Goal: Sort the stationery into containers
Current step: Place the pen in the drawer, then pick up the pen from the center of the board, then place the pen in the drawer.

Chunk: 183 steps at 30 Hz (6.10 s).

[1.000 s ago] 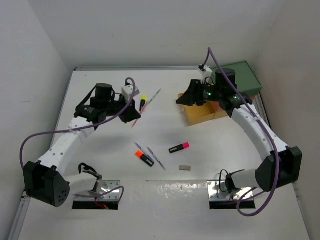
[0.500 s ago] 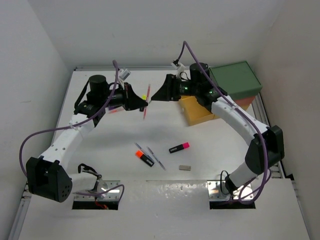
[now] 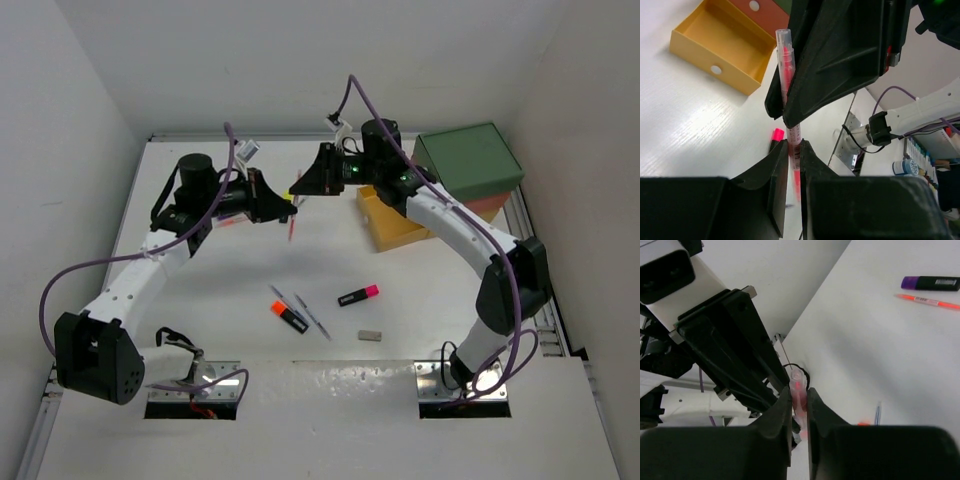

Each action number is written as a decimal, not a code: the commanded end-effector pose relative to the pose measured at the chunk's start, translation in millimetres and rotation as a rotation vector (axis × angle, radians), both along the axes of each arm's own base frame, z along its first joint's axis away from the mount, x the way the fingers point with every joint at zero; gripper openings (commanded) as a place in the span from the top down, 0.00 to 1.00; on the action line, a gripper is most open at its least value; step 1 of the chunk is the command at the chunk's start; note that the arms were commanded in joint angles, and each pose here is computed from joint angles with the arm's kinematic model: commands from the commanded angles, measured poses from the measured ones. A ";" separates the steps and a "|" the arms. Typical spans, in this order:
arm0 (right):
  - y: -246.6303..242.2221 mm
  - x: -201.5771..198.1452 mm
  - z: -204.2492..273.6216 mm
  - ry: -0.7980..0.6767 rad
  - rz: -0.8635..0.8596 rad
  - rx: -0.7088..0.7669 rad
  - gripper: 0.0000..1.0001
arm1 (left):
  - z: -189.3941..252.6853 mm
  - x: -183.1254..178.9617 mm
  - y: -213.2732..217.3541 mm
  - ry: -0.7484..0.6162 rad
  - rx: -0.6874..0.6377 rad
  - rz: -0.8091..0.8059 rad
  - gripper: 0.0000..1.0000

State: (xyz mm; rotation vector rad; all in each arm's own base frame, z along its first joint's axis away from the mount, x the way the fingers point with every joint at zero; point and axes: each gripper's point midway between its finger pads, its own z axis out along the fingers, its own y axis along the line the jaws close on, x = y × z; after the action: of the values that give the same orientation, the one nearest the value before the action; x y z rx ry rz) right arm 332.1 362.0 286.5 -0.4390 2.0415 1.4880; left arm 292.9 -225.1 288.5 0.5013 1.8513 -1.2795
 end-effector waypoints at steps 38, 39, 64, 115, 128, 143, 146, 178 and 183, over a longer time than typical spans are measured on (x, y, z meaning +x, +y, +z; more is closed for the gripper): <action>-240.8 138.0 -166.9 -0.325 -0.200 -1.081 0.58 | -143.0 -42.0 -26.3 -0.561 0.796 -0.604 0.35; -240.6 139.4 -163.1 -0.324 -0.209 -1.075 0.56 | -148.0 -42.6 -26.1 -0.577 0.807 -0.623 0.36; -248.2 83.2 -60.4 -0.170 -0.302 -0.795 0.55 | -245.4 -102.8 -55.3 -0.846 0.923 -1.159 0.64; -179.2 20.2 81.2 -0.297 -0.316 -0.037 0.25 | 19.8 12.5 -73.9 -0.264 0.067 -0.211 1.00; -105.8 14.5 66.5 -0.254 -0.200 0.009 0.27 | 60.7 31.2 -76.9 -0.121 -0.208 -0.192 1.00; -94.2 36.5 56.5 -0.253 -0.287 -0.003 1.00 | 53.7 18.5 -76.6 -0.117 -0.207 -0.210 0.75; -116.1 45.3 52.9 -0.266 -0.318 -0.069 1.00 | 38.9 27.8 -63.6 -0.114 -0.117 -0.169 0.33; -233.9 121.7 -190.0 -0.233 -0.181 -1.134 0.58 | -154.5 -6.2 16.6 -0.614 0.978 -0.653 0.37; -224.1 129.2 -148.8 -0.220 -0.265 -1.061 0.47 | -173.4 -13.6 11.7 -0.681 0.990 -0.741 0.39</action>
State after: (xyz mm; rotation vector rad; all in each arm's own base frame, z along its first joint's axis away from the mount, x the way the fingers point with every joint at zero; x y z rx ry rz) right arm 447.1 131.6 98.2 -0.7502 2.4916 0.0731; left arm 275.9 -205.7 106.6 1.9258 1.7666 -0.3981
